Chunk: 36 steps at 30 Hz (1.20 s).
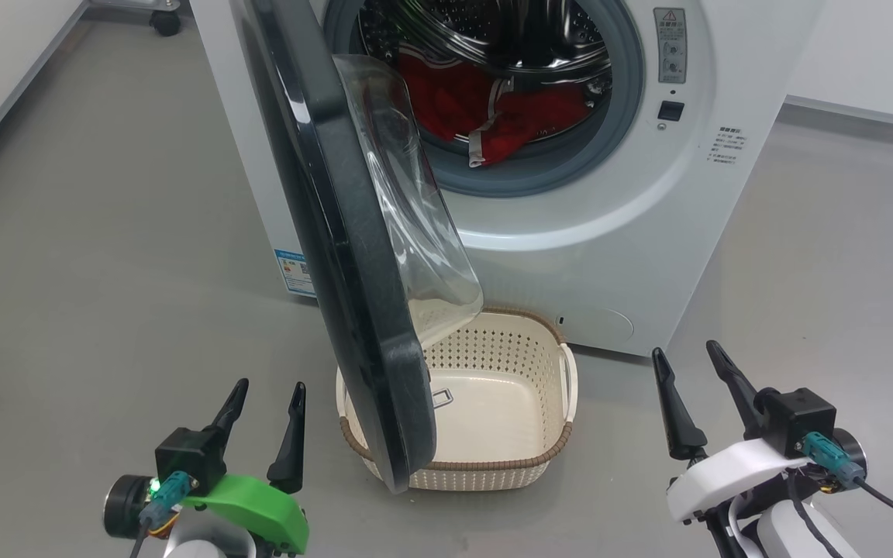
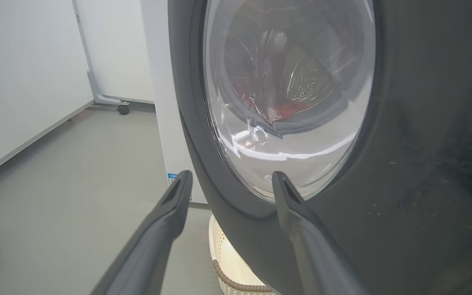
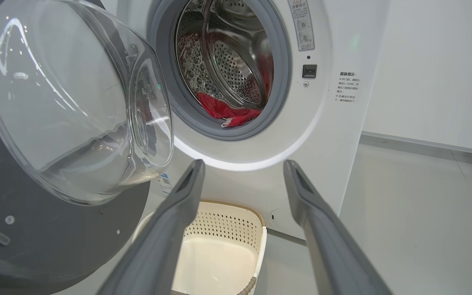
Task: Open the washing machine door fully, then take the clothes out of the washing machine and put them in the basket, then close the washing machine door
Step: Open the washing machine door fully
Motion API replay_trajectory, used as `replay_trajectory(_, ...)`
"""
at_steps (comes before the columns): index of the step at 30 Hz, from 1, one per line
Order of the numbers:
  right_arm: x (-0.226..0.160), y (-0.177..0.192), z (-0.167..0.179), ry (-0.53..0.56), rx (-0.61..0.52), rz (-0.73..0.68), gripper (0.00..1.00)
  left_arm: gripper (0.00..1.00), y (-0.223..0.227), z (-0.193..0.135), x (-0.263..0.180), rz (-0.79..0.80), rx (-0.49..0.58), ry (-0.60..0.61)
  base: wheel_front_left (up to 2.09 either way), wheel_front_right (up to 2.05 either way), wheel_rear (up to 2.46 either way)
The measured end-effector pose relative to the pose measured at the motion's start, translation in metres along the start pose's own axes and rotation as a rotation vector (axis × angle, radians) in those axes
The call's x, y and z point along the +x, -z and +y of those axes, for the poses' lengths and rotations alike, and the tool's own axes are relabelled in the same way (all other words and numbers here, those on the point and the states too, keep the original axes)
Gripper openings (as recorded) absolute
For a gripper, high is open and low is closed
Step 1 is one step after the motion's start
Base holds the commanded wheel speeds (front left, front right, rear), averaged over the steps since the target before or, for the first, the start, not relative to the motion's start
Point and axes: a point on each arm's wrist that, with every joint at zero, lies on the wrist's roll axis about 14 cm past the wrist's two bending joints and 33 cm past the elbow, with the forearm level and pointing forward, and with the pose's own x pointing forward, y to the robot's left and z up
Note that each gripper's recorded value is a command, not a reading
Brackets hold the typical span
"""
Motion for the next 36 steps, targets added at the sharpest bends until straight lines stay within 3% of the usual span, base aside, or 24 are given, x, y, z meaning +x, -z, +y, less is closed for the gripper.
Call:
replay_trajectory(1,-0.001,0.001,-0.001,0.003,-0.001,0.001,1.00,0.96,0.000,0.000,0.000,0.000,0.000,0.000,0.00,0.00,0.00)
replay_trajectory(2,-0.001,0.002,-0.001,0.005,0.000,0.003,1.00,0.69,0.000,0.000,0.000,0.001,0.000,0.000,0.00,0.00,0.00)
replay_trajectory(3,-0.002,0.003,-0.001,0.005,0.000,0.006,1.00,0.35,0.000,0.000,0.000,0.001,0.000,-0.001,0.00,0.00,0.00)
replay_trajectory(4,-0.002,0.003,0.000,0.005,0.001,0.007,1.00,0.10,0.001,0.000,0.000,0.002,0.000,-0.001,0.00,0.00,0.00)
replay_trajectory(5,-0.002,0.004,0.000,0.005,0.003,0.007,1.00,0.00,0.001,0.000,0.000,0.002,0.000,-0.001,0.00,0.00,0.00)
replay_trajectory(15,0.000,0.003,0.001,-0.004,-0.007,-0.001,1.00,0.00,0.001,0.004,-0.001,0.004,0.001,-0.019,0.00,0.00,0.00)
replay_trajectory(22,0.001,0.002,0.000,0.000,-0.006,-0.004,1.00,0.00,-0.024,0.012,0.003,-0.076,0.002,-0.057,0.00,0.00,0.00)
replay_trajectory(28,0.000,0.004,0.000,0.003,-0.003,0.001,1.00,0.00,-0.098,0.007,0.010,-0.296,0.042,-0.044,0.00,0.00,0.00)
replay_trajectory(36,-0.002,0.006,-0.001,0.006,-0.008,0.005,1.00,0.00,-0.219,-0.041,-0.009,-0.684,0.113,0.094,0.00,0.00,0.00)
